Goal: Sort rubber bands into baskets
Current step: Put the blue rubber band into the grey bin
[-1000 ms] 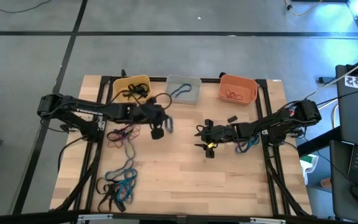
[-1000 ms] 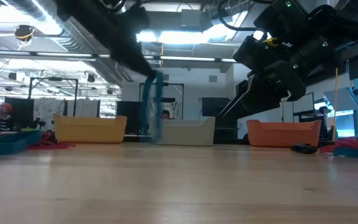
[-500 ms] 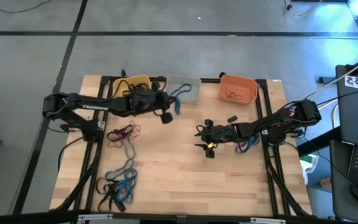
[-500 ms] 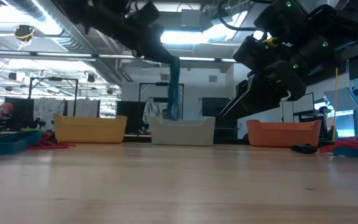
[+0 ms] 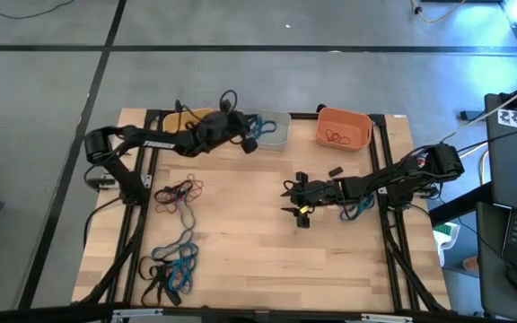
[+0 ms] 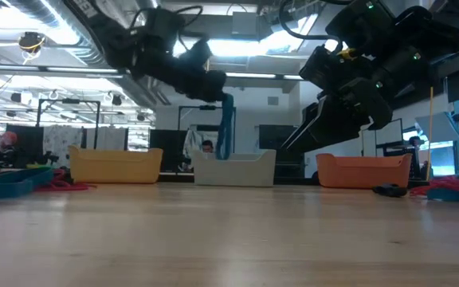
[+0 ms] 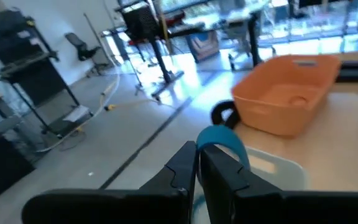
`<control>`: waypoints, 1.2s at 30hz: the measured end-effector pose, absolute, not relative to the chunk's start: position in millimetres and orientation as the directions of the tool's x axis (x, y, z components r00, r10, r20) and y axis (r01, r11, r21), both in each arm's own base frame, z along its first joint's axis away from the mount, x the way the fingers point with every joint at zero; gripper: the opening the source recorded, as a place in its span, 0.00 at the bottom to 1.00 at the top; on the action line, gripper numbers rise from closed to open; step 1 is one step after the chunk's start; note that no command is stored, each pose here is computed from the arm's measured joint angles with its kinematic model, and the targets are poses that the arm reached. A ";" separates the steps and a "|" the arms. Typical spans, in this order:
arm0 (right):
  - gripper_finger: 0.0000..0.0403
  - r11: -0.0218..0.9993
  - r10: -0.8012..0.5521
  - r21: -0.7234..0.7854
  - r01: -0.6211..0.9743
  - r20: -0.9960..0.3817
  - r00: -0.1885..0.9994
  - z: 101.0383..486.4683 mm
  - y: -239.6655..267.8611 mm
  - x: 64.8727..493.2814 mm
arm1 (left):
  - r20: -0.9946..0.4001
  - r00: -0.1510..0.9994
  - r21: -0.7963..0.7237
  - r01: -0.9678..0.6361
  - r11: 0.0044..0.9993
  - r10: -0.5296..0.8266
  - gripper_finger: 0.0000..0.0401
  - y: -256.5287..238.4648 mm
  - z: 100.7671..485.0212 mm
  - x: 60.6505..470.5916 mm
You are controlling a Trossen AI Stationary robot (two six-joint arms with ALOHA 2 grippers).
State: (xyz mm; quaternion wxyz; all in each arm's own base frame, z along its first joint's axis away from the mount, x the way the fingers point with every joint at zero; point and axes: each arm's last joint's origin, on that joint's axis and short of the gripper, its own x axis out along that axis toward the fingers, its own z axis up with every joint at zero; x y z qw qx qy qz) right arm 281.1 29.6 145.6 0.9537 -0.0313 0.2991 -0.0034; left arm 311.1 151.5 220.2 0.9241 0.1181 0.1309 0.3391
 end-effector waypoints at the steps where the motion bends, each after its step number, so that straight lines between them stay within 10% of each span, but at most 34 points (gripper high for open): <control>1: 0.54 0.998 -0.025 -0.062 -0.012 -0.570 0.821 145.6 29.6 281.1 | -0.150 0.731 0.305 -0.607 0.734 0.666 0.05 155.4 218.9 310.9; 12: 0.54 0.998 -0.026 -0.063 -0.012 -0.574 0.818 145.2 29.6 280.8 | -0.182 0.684 0.279 -0.653 0.704 0.706 0.06 178.9 194.1 309.9; 25: 0.54 0.998 -0.027 -0.055 -0.005 -0.571 0.821 145.6 29.5 281.0 | -0.448 0.603 0.300 -0.595 0.746 0.660 0.43 176.9 173.3 306.5; 36: 0.54 0.999 -0.027 -0.054 -0.005 -0.576 0.817 145.1 29.6 280.7 | -0.618 0.529 0.328 -0.499 0.802 0.582 0.45 162.1 215.5 313.1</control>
